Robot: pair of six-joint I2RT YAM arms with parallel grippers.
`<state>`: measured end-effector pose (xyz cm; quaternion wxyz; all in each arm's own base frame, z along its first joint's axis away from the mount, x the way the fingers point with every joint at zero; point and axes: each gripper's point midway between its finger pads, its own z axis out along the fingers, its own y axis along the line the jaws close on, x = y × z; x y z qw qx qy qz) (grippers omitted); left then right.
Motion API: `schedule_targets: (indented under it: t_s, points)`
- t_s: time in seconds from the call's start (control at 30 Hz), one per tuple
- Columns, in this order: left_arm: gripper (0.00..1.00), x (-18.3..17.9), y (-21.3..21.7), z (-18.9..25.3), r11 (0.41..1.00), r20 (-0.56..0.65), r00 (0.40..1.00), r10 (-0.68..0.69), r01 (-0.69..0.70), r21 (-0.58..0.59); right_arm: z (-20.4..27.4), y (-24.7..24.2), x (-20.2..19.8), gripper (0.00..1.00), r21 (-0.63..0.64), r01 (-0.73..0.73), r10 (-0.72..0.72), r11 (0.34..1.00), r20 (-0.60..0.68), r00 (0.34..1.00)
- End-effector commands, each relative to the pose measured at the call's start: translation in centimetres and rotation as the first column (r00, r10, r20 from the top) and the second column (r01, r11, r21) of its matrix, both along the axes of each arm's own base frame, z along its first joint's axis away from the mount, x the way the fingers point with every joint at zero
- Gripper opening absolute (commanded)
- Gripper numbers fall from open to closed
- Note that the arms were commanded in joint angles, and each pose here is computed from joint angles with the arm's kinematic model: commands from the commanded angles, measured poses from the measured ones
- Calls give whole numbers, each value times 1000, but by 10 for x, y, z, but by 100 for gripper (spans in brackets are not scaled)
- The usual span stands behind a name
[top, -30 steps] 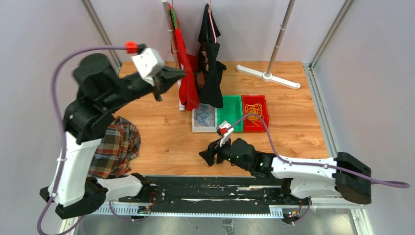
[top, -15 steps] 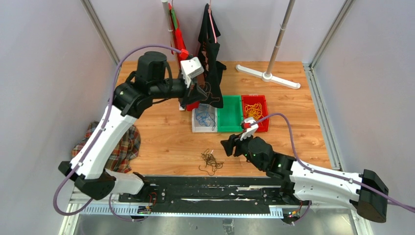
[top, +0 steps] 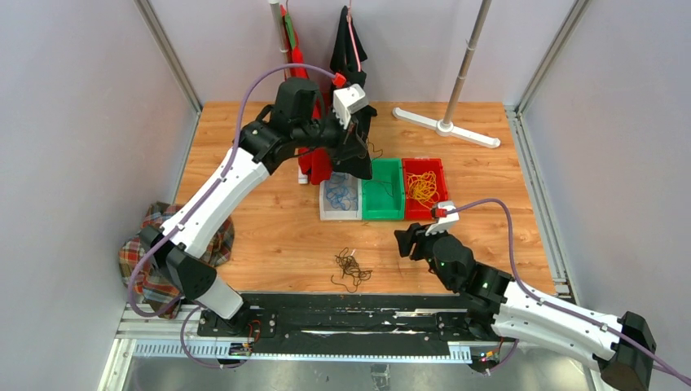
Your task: Untangle the cables
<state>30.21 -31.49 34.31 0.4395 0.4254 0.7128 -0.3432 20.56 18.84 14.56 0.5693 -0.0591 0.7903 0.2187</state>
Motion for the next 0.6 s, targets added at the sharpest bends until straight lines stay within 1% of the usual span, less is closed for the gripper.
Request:
schedule_targets:
  t_s: [0.0, 0.13, 0.33, 0.57]
  points:
    - [0, 19, -13, 1, 1000, 61, 998, 15, -14, -10, -11, -21, 5, 54, -20, 91, -92, 996, -18, 996]
    - [0, 29, -24, -15, 1000, 79, 997, 9, -10, 20, -12, -24, 7, 53, -27, 105, -105, 994, -14, 994]
    - [0, 33, -51, -31, 999, 60, 998, -31, 29, 29, -12, -28, 9, 52, -24, 126, -127, 992, -14, 992]
    - [0, 55, -61, -63, 997, 70, 997, -20, 14, 80, -14, -35, 8, 50, -23, 144, -145, 989, -18, 989]
